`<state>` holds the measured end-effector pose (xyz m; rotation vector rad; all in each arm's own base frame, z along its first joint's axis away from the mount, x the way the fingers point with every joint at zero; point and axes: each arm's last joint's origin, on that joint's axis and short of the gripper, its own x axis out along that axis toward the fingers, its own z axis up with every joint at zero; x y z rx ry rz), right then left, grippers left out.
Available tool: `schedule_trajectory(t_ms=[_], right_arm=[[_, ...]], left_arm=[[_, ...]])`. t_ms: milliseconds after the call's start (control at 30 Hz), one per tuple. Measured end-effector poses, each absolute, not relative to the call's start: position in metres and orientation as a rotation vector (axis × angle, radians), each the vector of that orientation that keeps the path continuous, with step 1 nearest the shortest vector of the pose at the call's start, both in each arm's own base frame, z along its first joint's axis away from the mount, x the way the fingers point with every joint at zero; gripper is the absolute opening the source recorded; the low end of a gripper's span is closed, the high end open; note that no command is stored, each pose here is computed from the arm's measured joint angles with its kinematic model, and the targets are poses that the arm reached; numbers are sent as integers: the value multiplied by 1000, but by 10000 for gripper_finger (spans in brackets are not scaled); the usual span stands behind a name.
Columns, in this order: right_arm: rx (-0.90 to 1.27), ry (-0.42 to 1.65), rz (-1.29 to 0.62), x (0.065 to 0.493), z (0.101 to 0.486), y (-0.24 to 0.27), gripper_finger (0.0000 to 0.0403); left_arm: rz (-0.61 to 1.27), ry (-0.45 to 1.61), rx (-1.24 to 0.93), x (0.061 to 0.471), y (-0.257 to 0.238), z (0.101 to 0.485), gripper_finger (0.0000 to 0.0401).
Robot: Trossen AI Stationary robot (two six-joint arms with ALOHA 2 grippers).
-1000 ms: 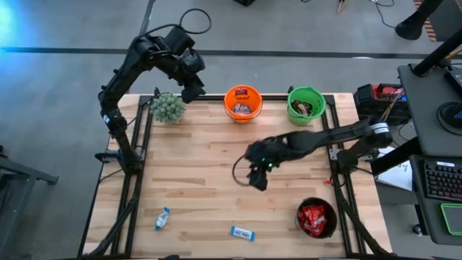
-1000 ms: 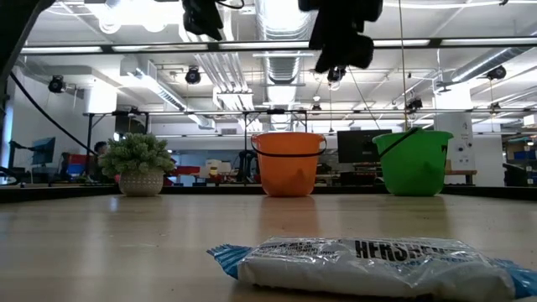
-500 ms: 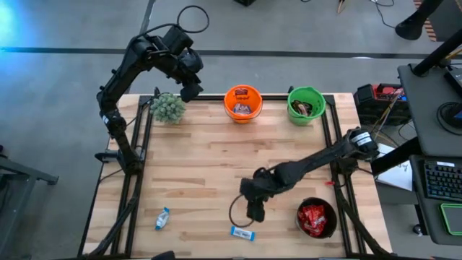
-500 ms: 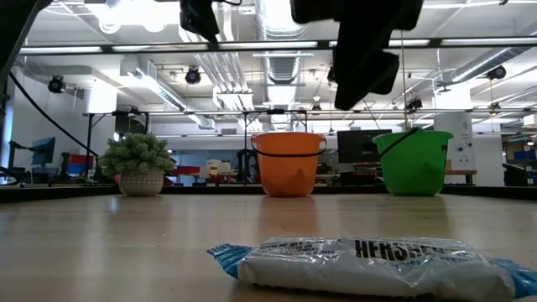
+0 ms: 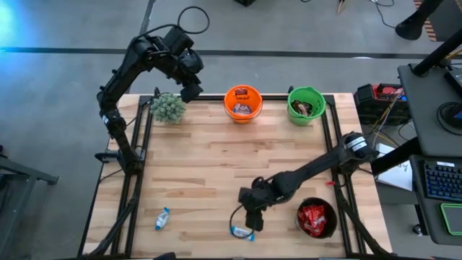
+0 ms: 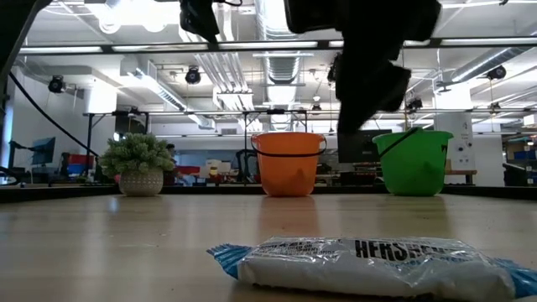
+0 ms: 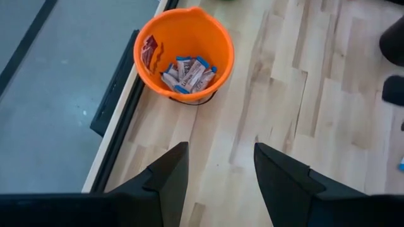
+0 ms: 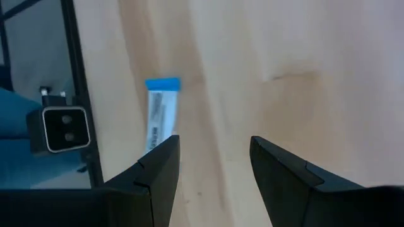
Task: Organize candy in baskets
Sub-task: Put the white chocolate into the orange bucket
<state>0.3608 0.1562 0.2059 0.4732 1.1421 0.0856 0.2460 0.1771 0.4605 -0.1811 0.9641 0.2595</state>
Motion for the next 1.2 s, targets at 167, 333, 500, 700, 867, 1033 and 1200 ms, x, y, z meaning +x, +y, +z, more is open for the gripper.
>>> schedule_trajectory(t_ms=[167,333,500,700,867,1033,1200], right_arm=[[459,1167,139,365,184,181,182],[432,1179,177,364,170,201,182],[409,1208,204,361,153,217,182],[383,1222,212,360,141,223,182],[373,1209,220,362,138,224,182],[368,1182,217,364,139,224,182],[360,1180,188,364,132,222,178]], left_arm=[[271,963,-206,246,177,460,162],[282,960,-227,246,177,460,162],[297,956,-255,246,177,460,162],[306,953,-274,246,177,460,162],[316,950,-293,246,177,460,162],[316,950,-294,246,177,460,162],[314,951,-290,246,177,460,162]])
